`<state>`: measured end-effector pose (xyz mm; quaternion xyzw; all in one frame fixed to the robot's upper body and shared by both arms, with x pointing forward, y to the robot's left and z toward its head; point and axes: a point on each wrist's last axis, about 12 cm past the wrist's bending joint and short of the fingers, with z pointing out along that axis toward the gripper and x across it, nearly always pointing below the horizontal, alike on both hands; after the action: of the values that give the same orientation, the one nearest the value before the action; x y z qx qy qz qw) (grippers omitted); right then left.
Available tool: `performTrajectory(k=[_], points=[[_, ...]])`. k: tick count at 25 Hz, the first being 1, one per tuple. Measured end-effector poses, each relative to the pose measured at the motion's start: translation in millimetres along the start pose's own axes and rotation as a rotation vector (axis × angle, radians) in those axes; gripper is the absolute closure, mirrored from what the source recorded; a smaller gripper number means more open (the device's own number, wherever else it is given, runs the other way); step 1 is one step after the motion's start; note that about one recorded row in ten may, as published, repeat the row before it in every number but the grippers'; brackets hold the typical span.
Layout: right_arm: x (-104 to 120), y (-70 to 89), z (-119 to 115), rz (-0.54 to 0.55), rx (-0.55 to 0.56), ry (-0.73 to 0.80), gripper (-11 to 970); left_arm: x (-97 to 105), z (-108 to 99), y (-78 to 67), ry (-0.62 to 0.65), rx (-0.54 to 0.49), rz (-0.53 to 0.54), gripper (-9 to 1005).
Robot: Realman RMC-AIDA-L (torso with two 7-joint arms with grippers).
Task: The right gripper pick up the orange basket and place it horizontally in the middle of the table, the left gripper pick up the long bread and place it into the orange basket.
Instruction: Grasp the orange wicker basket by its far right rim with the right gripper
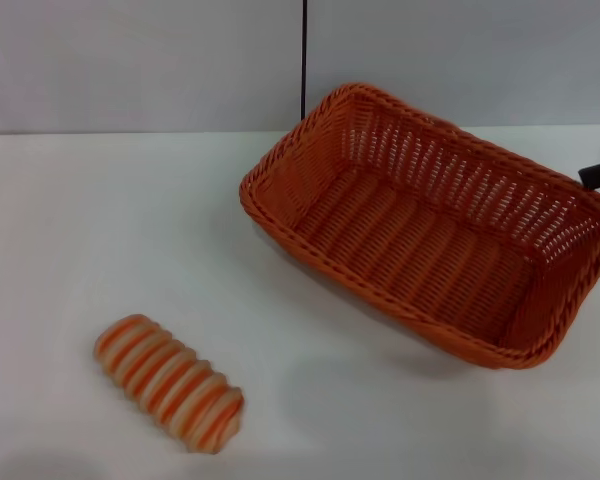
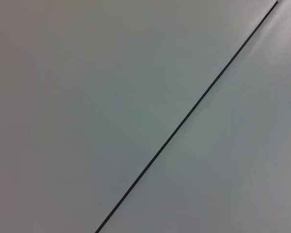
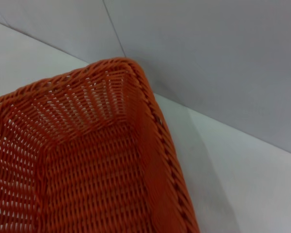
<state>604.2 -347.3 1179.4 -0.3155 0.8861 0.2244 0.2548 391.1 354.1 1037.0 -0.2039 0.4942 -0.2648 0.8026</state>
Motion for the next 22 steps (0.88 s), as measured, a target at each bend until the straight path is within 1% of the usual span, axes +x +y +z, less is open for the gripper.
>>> performTrajectory(k=[8, 13, 16, 20, 22], points=[[15, -0.8, 20, 0.026, -0.03, 0.0, 201, 3, 3, 0.7, 0.01, -0.009, -0.005, 178], [17, -1.4, 25, 0.032, -0.03, -0.003, 239, 4, 5, 0.7, 0.013, -0.009, -0.008, 179], [20, -3.7, 27, 0.04, -0.012, -0.011, 262, 5, 5, 0.8, 0.015, -0.009, -0.008, 179], [21, -2.3, 30, 0.032, -0.017, -0.012, 292, 5, 5, 1.0, 0.015, -0.01, -0.008, 179], [22, -0.6, 31, 0.031, -0.026, -0.009, 369, 4, 5, 1.1, 0.016, -0.012, -0.008, 179]])
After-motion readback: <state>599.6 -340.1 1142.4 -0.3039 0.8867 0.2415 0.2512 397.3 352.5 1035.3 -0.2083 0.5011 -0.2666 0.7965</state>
